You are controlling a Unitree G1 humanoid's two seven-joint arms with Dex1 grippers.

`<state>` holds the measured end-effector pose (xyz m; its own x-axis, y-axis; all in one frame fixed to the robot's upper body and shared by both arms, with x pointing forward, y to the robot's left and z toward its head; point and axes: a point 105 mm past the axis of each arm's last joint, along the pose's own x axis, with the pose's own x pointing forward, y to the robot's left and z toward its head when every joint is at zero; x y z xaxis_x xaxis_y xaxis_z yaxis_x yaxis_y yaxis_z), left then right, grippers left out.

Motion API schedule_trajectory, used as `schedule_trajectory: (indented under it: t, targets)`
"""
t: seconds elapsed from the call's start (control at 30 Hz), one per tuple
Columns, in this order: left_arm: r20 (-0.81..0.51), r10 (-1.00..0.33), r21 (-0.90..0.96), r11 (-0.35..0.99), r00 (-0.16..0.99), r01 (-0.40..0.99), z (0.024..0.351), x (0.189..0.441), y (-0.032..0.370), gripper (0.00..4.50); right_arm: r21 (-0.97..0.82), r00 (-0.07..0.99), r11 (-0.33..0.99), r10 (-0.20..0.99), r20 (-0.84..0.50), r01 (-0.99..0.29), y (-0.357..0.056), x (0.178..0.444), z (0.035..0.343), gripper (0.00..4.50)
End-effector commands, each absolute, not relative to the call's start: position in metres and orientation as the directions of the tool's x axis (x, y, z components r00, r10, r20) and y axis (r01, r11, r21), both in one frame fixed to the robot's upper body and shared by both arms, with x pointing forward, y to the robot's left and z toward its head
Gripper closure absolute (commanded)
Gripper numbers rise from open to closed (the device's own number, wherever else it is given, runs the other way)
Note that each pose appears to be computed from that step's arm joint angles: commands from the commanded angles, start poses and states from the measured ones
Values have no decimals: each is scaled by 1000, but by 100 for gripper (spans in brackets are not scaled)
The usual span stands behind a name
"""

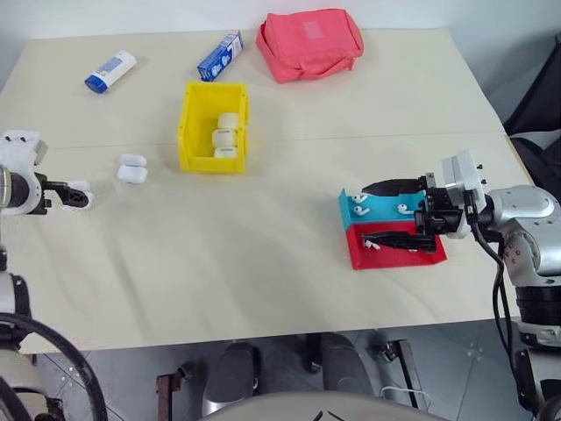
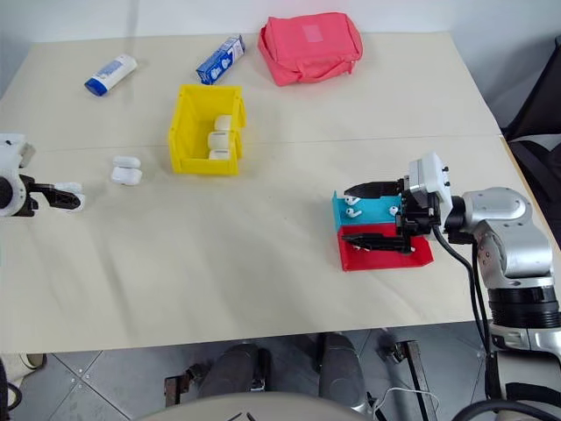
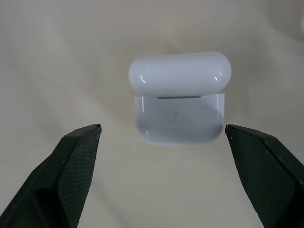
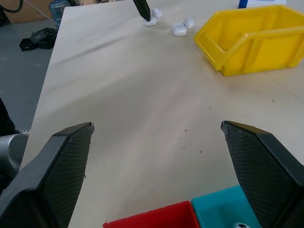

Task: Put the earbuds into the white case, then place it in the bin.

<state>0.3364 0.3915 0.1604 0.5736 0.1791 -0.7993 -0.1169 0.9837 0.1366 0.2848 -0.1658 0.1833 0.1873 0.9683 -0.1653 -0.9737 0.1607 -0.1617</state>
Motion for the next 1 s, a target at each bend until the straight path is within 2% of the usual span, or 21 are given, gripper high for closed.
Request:
schedule_trajectory:
  t: [0.03,0.3,0.7,0.8,0.93,1.0]
  targets:
    - [-800,192,146,981,569,-126,166,336,398,5,-208,207,173,966,-154,-963,-171,281,197,0]
    - [-800,149,94,988,581,-124,153,343,393,5,-203,213,179,964,-160,-963,-172,280,199,0]
    - [-807,152,91,987,570,-134,146,348,389,5,-199,217,182,961,-171,-963,-173,282,201,0]
    - [-802,157,86,985,576,-149,146,350,388,57,-200,223,188,960,-170,-962,-173,283,202,0]
    - [-793,157,91,986,588,-141,147,354,386,173,-205,230,194,959,-168,-959,-173,286,204,0]
    - [-788,158,95,986,595,-137,148,354,387,174,-207,233,197,958,-167,-958,-173,286,205,0]
